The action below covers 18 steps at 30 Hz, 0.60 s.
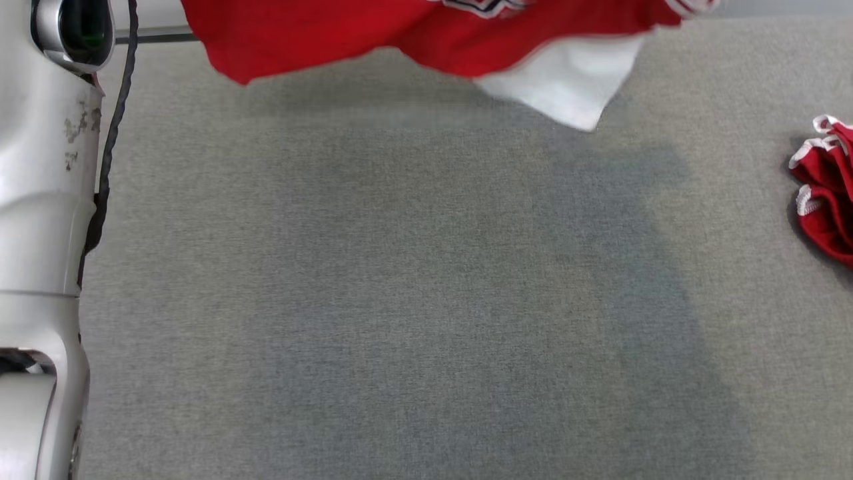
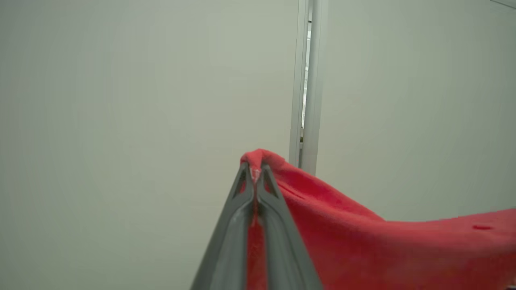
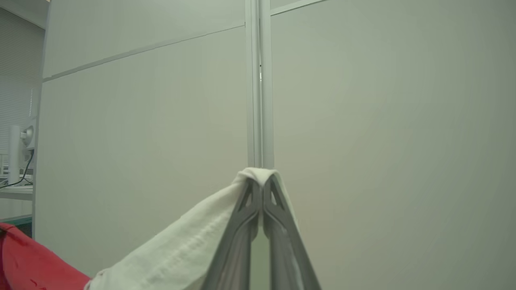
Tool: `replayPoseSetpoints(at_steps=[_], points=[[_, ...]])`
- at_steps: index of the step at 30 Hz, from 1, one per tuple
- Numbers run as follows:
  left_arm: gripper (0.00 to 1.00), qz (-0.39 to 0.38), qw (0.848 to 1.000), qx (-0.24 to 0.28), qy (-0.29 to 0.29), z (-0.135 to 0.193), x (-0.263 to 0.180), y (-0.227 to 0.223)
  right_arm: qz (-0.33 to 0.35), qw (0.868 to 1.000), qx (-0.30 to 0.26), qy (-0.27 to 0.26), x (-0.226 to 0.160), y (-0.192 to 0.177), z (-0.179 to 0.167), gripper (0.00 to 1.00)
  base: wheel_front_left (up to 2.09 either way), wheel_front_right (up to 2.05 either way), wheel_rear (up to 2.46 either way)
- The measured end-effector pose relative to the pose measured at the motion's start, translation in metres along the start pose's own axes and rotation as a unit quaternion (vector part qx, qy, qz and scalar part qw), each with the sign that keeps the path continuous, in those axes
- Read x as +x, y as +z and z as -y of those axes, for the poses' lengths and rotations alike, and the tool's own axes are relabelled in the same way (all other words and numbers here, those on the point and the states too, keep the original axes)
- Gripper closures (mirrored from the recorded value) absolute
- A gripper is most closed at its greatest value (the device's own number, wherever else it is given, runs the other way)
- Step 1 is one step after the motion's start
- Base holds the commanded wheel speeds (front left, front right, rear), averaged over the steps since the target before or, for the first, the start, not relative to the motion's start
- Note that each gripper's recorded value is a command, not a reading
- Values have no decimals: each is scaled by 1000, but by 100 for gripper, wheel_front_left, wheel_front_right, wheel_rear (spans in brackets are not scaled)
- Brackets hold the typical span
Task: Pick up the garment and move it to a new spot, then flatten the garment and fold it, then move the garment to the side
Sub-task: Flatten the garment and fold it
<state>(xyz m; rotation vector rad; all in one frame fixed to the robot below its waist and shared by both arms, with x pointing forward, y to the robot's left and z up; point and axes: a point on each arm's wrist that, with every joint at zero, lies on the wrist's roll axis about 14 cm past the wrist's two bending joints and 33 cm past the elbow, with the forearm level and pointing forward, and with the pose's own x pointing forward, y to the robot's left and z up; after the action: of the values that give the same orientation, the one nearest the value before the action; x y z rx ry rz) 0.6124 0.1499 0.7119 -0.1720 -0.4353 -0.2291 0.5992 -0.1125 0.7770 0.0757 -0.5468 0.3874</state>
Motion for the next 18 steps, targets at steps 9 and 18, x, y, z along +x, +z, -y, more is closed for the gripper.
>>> replayPoseSetpoints(at_steps=[9,18], points=[[100,-172,984,-25,37,-13,-36,-137,-168,984,53,-6,-30,-140,-23,100,0,0,0],[100,-270,956,-82,78,-17,-103,-222,-279,953,118,-22,-105,-242,-44,100,0,0,0]])
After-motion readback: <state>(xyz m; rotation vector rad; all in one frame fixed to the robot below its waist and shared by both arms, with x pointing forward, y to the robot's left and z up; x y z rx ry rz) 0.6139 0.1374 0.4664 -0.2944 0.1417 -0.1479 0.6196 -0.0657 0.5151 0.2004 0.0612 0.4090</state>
